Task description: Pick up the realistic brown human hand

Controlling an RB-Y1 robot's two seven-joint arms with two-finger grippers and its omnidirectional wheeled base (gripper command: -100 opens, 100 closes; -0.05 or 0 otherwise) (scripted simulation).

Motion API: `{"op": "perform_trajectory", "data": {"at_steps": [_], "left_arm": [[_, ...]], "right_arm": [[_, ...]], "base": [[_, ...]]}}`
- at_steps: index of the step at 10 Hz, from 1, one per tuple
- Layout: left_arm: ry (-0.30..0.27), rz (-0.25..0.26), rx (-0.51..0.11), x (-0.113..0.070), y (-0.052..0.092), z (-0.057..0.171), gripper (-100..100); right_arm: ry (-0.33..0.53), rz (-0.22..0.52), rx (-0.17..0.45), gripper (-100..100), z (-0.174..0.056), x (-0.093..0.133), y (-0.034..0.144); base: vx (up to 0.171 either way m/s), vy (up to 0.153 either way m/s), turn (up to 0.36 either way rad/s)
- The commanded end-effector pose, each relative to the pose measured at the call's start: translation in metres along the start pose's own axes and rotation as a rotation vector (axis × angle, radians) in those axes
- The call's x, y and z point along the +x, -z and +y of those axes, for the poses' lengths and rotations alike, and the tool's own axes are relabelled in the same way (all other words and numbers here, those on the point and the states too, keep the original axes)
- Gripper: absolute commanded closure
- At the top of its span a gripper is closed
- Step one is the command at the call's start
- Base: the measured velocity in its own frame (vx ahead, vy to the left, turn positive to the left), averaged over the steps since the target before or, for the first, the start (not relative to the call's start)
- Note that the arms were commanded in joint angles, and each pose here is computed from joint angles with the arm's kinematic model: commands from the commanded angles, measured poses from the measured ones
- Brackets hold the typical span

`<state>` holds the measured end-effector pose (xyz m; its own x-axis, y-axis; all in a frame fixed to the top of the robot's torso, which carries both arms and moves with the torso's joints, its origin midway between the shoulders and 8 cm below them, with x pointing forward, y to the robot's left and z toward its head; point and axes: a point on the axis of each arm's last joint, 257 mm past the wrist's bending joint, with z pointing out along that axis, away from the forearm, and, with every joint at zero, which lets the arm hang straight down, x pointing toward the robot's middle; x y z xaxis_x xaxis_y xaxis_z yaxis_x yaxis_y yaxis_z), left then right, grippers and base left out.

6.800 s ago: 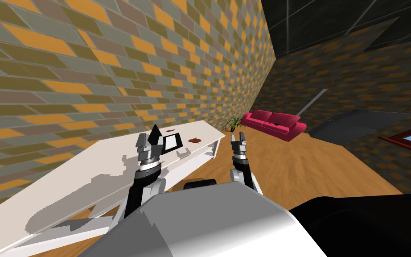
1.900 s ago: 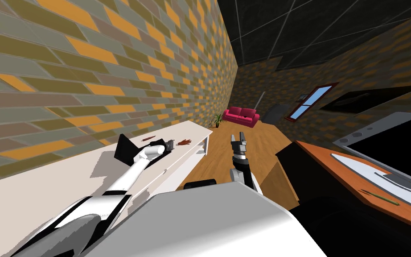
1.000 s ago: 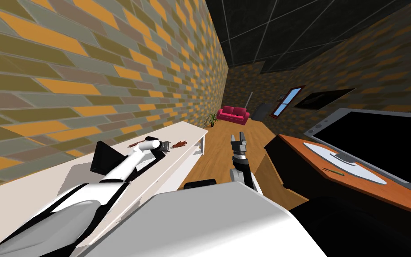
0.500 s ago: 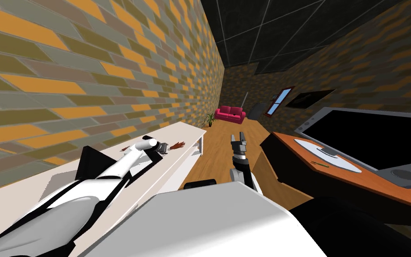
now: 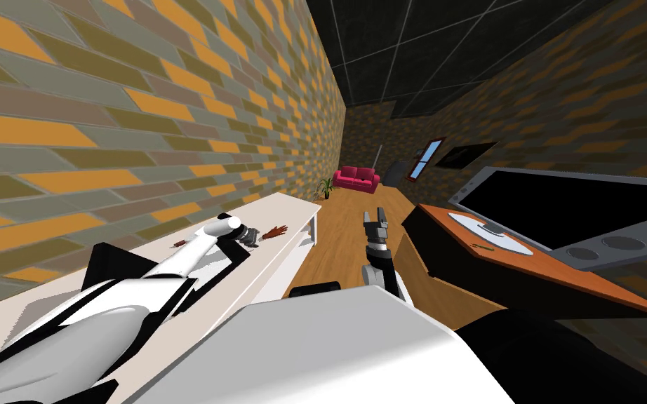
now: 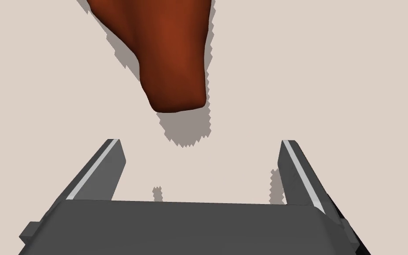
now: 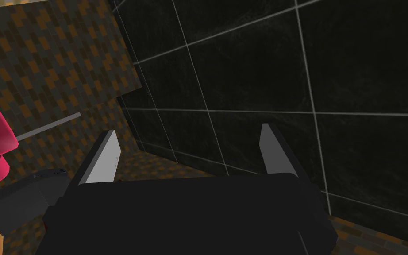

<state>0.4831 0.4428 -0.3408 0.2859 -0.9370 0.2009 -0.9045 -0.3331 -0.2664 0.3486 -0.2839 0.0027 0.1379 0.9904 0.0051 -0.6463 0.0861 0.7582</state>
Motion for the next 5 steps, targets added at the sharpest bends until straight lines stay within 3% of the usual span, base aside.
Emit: {"op": "perform_trajectory", "data": {"at_steps": [1,4,5], "left_arm": [[0.049,-0.004,-0.050,-0.011,0.004,0.010,-100],[0.127,0.002,-0.116,-0.023,0.009,0.024,-100],[0.108,-0.001,-0.099,-0.020,0.008,0.020,-100]], "right_arm": [[0.000,0.000,0.000,0,0.000,0.000,0.000],[0.000,0.000,0.000,0,0.000,0.000,0.000],[0.000,0.000,0.000,0,0.000,0.000,0.000]], "base": [[0.040,0.026,-0.163],[0.044,0.015,-0.133],[0.026,0.010,-0.031]]}}
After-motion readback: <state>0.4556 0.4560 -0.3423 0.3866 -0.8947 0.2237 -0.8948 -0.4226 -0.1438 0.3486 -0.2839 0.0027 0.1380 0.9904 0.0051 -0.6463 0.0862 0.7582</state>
